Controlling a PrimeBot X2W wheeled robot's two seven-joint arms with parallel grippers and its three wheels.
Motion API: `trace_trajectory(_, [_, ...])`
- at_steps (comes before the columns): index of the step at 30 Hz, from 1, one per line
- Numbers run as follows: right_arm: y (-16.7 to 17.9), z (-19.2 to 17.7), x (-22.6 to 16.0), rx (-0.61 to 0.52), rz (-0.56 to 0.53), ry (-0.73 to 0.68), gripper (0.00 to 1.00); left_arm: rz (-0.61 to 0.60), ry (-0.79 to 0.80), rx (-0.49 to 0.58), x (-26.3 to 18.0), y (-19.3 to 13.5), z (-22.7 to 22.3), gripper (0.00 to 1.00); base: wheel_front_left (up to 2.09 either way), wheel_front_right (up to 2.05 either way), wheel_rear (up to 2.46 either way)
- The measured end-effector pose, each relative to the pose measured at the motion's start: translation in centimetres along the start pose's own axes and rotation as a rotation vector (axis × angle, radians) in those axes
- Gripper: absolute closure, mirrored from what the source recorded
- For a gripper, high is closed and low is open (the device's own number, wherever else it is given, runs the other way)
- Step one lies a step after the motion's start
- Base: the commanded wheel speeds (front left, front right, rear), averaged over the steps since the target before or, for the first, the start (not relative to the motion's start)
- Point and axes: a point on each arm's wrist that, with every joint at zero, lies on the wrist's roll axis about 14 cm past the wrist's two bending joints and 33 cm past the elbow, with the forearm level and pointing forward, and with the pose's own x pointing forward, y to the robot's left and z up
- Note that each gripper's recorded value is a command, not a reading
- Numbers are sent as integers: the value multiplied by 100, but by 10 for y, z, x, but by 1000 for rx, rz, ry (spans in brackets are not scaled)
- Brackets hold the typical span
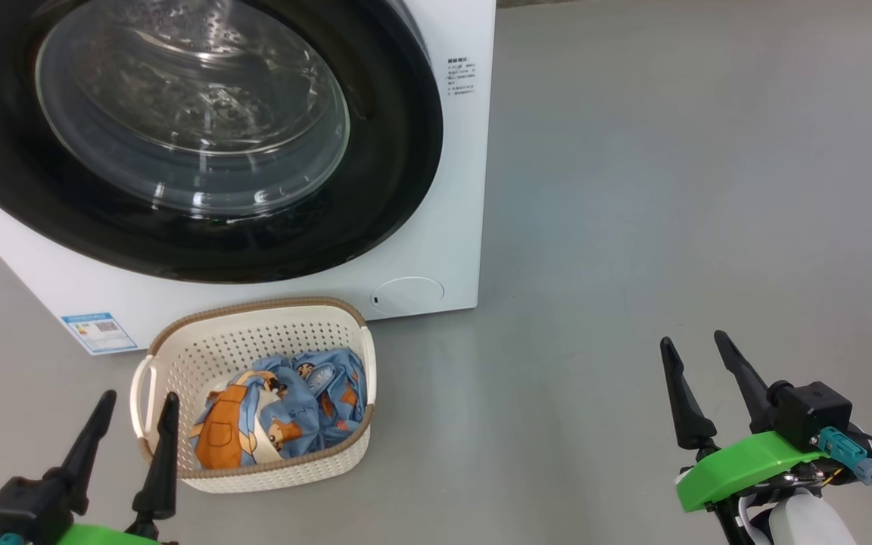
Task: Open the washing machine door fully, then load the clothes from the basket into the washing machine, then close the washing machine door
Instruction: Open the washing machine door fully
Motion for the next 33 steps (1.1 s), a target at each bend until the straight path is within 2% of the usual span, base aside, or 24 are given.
trace_trajectory(12, [1,0,3,39,-3,-4,0,10,2,-8,-3,0,-1,0,0,0,0])
trace_trajectory(21, [13,38,40,68,32,-116,0,18,28,-15,-5,1,-10,0,0,0,0])
trace_trajectory(26, [17,56,59,111,40,-172,0,30,44,-17,-7,4,-15,0,0,0,0])
trace_trajectory(32, [22,72,83,226,46,-222,0,40,67,-22,-10,8,-23,0,0,0,0])
trace_trajectory(33, [20,72,87,271,37,-224,0,41,72,-24,-10,8,-24,0,0,0,0])
